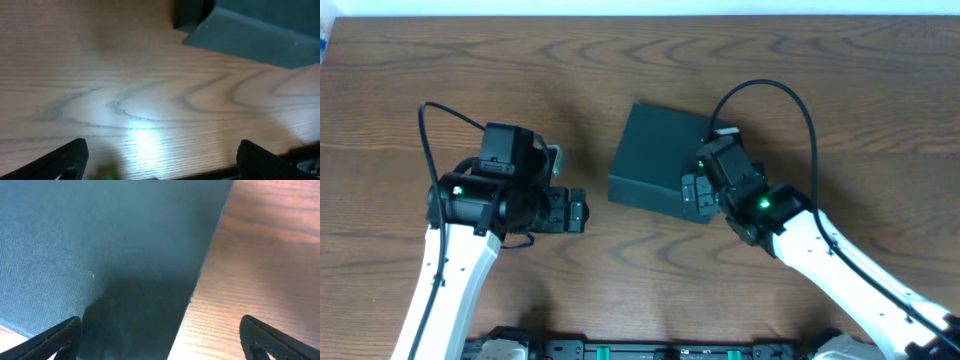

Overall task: Pack container
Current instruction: 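Bring both grippers to the left and right sides of the closed box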

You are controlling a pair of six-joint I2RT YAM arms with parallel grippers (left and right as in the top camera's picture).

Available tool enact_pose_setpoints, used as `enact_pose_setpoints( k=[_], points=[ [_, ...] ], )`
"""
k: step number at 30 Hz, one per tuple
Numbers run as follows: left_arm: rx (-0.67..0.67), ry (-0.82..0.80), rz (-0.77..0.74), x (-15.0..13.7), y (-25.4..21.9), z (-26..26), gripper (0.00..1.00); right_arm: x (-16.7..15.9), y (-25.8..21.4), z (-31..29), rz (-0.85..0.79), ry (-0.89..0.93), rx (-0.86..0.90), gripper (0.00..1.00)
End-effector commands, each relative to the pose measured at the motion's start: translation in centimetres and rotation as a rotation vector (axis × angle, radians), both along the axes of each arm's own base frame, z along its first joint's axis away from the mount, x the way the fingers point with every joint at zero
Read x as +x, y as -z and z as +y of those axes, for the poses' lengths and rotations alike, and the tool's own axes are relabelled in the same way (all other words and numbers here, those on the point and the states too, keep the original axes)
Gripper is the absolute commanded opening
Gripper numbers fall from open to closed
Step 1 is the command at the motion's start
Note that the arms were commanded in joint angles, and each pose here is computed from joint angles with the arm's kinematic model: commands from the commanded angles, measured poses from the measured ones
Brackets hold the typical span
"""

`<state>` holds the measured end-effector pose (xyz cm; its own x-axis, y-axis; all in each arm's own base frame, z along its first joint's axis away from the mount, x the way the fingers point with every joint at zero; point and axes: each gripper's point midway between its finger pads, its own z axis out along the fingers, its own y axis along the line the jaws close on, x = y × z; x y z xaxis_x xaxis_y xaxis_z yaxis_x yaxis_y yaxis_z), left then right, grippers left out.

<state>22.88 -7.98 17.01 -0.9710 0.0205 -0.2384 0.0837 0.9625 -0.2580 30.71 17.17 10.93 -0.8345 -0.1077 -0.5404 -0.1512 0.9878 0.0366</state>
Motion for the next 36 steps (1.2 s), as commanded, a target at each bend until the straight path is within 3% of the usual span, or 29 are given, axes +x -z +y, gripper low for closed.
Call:
enact_pose_setpoints(
  k=[1, 24, 36],
  points=[
    [-0.014, -0.021, -0.002, -0.1, -0.1, -0.8, 0.96, -0.2, 1.1, -0.2, 0.038, 0.019, -0.008, 0.99],
    [-0.003, 0.034, 0.015, -1.1, 2.4, -4.1, 0.96, -1.3, 2.5, -1.5, 0.11, 0.122, -0.027, 0.99],
    [-0.003, 0.035, 0.015, -1.1, 2.4, -4.1, 0.96, -1.5, -0.8, -1.7, 0.035, 0.126, 0.034, 0.99]
  ],
)
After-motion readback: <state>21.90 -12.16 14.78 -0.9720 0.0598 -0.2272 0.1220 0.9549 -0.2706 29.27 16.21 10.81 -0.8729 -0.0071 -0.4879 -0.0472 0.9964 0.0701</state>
